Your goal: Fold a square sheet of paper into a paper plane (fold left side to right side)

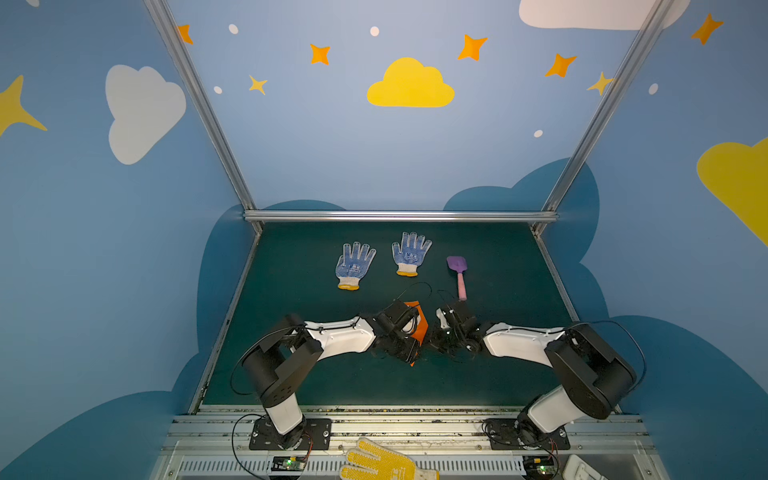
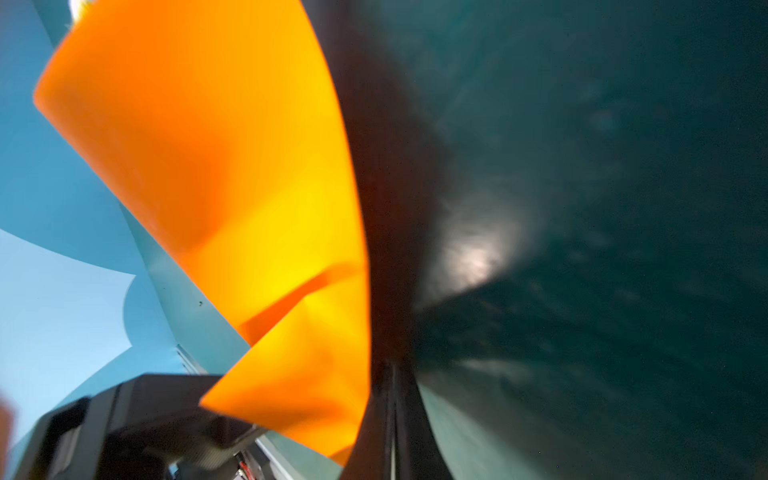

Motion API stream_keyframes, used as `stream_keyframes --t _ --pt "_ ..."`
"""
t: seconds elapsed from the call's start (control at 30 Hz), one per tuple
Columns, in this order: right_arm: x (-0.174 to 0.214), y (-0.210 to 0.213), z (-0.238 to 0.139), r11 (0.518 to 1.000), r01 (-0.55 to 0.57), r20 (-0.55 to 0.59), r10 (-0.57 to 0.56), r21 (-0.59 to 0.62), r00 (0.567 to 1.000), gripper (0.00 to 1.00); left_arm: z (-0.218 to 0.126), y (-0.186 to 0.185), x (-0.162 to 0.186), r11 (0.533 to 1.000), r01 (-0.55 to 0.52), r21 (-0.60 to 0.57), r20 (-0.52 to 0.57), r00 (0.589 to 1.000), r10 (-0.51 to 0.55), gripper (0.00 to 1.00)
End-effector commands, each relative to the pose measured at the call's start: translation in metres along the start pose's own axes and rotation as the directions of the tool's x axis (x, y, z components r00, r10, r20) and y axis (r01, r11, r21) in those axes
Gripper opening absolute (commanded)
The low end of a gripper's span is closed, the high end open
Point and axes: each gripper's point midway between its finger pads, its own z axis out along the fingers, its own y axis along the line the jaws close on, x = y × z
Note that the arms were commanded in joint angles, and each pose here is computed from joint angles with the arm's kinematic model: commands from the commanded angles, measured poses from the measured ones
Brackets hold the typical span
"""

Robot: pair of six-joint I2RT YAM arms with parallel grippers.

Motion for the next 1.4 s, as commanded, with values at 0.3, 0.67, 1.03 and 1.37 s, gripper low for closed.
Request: stream_keyframes --t 0.3,0.67,1.03,1.37 --pt "-0.012 -0.020 -0.038 0.999 -0.008 0.047 0.010 -0.050 0.999 0.27 -0.057 -0.018 -0.033 0.974 0.095 0.203 0.149 0.981 -0.126 0.60" --pt "-0.025 -0.016 -0.041 0.997 -0.020 0.031 0.022 -0.069 0.999 0.39 -0.032 -0.049 -0.051 0.963 0.047 0.267 0.090 0.993 -0.074 0.59" --pt "-0.025 -0.015 -0.032 0.997 -0.027 -0.003 0.027 -0.079 1.000 0.40 -0.012 -0.012 -0.046 0.976 0.124 0.179 0.063 0.989 -0.137 0.53" --pt "-0.030 0.003 -0.020 0.992 -0.007 -0.048 0.001 -0.122 0.999 0.43 -0.002 0.021 -0.028 0.976 0.184 0.113 0.042 0.981 -0.189 0.48"
